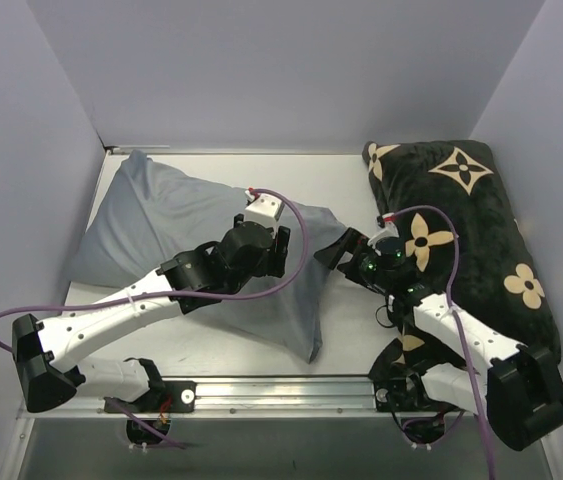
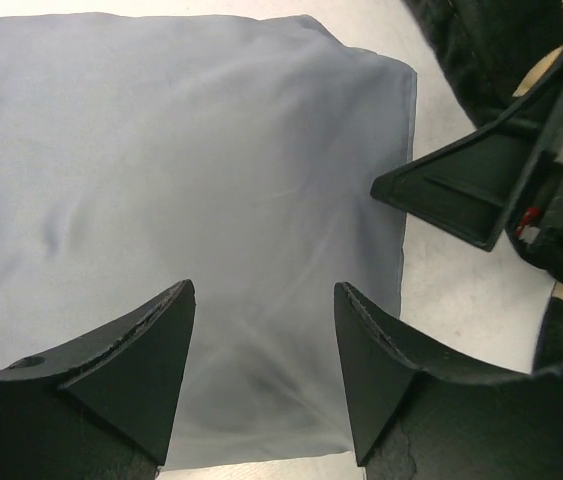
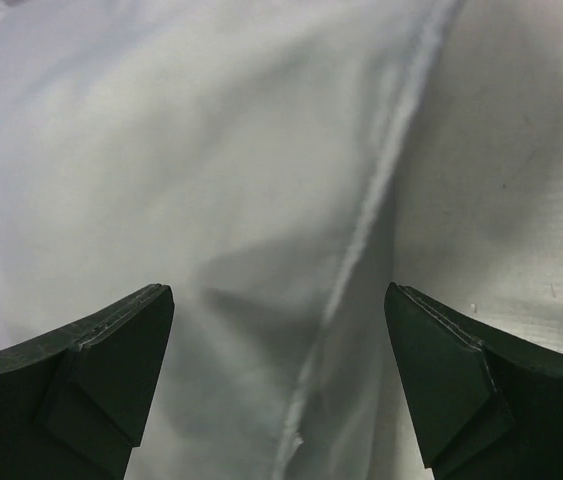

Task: Remove the pillowcase from the pillow

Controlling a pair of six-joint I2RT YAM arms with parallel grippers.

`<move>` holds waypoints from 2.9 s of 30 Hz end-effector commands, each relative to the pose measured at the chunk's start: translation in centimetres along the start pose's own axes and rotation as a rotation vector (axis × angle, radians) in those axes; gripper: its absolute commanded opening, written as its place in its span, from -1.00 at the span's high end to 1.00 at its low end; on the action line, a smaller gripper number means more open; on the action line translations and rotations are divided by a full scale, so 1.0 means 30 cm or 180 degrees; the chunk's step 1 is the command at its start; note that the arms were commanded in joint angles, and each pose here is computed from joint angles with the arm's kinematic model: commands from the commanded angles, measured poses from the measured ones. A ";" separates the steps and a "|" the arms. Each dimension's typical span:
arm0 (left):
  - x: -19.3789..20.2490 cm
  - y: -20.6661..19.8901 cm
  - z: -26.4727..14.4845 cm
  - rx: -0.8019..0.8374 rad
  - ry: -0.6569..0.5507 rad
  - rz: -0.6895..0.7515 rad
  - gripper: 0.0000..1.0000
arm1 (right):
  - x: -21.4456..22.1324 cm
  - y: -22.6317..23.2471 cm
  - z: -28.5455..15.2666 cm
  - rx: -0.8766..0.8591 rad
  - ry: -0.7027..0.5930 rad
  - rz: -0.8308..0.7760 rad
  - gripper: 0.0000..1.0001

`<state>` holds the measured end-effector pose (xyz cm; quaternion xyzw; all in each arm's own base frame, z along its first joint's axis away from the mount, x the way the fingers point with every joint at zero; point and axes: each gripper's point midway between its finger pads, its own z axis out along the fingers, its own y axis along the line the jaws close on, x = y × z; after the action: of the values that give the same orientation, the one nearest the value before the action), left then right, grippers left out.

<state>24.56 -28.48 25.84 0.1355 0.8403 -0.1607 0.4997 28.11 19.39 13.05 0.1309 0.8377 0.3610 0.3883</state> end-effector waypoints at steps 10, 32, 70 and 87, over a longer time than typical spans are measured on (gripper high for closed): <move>0.010 -0.076 -0.008 0.0148 -0.0058 0.0024 -0.44 | -0.077 0.173 0.001 -0.0635 -0.0306 0.0071 -0.52; 0.067 -0.236 0.054 0.0146 -0.0383 0.0233 -0.87 | -0.130 0.479 -0.068 -0.1205 0.0151 0.0074 1.00; 0.071 0.007 0.031 -0.0663 -0.0426 -0.0252 0.78 | -0.007 0.212 -0.177 -0.0301 0.0022 -0.0476 -0.31; 0.084 0.021 0.021 -0.0449 -0.0364 -0.0391 0.31 | 0.170 0.272 -0.011 -0.0343 0.0346 -0.0735 -0.38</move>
<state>24.14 -28.22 21.35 0.0553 0.8360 -0.1119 0.5344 22.79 26.38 13.50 -0.0061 0.8733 0.3448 0.3442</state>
